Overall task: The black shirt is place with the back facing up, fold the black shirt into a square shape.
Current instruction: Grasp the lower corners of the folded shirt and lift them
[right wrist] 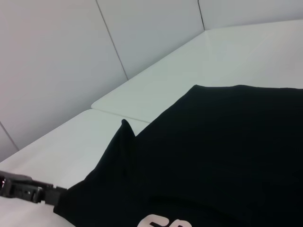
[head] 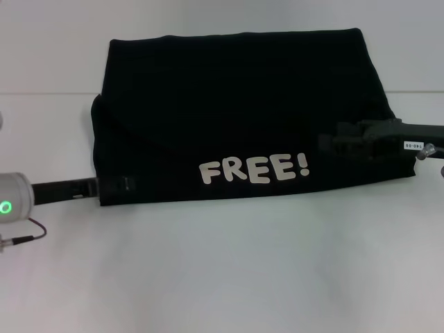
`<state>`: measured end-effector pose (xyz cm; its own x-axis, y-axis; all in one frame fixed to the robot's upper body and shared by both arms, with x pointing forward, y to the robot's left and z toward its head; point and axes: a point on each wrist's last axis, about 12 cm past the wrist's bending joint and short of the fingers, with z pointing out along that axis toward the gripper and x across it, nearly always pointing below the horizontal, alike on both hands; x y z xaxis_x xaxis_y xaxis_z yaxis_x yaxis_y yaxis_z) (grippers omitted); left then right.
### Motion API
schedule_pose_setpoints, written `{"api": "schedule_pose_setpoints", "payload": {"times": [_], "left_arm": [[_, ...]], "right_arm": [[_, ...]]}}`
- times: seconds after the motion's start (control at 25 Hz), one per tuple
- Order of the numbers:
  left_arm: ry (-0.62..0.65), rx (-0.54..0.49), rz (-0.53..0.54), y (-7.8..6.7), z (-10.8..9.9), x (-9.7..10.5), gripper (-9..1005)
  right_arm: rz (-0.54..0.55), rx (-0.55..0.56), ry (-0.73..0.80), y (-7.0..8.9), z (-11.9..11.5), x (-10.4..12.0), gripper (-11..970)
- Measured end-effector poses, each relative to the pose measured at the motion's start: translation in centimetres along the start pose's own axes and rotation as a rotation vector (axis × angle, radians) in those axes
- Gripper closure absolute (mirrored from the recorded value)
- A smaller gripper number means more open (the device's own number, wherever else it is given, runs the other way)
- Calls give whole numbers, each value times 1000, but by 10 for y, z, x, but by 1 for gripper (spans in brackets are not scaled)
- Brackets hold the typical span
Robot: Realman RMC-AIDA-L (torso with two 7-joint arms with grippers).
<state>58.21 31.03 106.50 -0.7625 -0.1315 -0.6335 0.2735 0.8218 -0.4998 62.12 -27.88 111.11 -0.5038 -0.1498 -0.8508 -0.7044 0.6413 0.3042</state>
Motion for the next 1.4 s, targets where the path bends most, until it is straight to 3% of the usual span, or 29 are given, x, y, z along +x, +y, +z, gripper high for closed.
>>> {"api": "schedule_pose_setpoints", "payload": {"times": [0.84, 1.12, 1.4], "left_arm": [[45, 19, 20, -2, 0, 7, 119], [38, -36, 43, 3, 1, 2, 135], [63, -45, 60, 4, 1, 0, 437]], "right_arm": [[19, 21, -20, -1, -1, 5, 276], [28, 25, -29, -2, -2, 6, 279], [33, 29, -35, -2, -3, 7, 282]]}}
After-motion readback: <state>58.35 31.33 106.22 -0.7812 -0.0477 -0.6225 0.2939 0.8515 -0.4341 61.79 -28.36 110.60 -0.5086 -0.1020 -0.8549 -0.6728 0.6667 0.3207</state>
